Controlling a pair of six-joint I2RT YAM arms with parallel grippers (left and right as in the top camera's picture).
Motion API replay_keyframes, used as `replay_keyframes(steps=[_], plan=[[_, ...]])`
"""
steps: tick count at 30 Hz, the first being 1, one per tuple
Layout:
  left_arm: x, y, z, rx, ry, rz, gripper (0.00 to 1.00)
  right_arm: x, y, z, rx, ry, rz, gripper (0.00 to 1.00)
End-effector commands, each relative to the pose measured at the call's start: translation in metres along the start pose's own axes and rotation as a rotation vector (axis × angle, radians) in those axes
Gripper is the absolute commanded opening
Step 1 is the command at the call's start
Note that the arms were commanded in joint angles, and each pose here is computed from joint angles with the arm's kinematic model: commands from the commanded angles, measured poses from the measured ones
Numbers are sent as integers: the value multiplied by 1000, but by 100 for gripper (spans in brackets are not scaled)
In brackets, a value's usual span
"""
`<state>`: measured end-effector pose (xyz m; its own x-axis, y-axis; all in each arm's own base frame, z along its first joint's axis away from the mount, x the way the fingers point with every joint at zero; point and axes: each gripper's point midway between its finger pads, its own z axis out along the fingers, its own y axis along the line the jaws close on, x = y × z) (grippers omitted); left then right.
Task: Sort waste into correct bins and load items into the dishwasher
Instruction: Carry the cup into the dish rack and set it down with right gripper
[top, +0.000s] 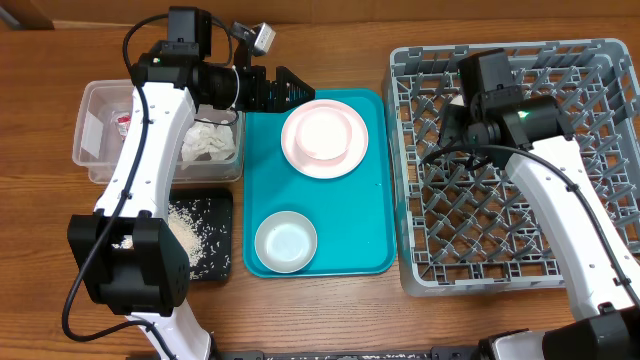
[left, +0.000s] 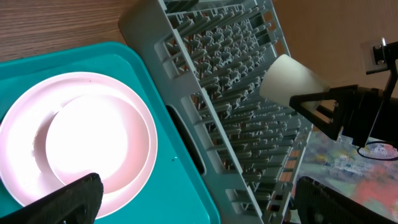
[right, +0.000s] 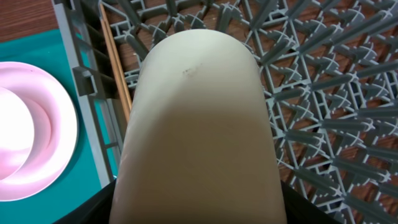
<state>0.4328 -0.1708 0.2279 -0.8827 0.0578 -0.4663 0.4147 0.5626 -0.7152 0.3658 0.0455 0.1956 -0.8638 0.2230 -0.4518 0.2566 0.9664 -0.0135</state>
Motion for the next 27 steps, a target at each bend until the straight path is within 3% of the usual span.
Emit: replay_keyframes(steps=[1, 27], plan=[[-5, -8, -4, -7, -13, 30, 100, 0, -6, 2, 24, 3, 10, 55], [-6, 0, -4, -55, -17, 32, 100, 20, 2, 18, -23, 74, -6, 55]])
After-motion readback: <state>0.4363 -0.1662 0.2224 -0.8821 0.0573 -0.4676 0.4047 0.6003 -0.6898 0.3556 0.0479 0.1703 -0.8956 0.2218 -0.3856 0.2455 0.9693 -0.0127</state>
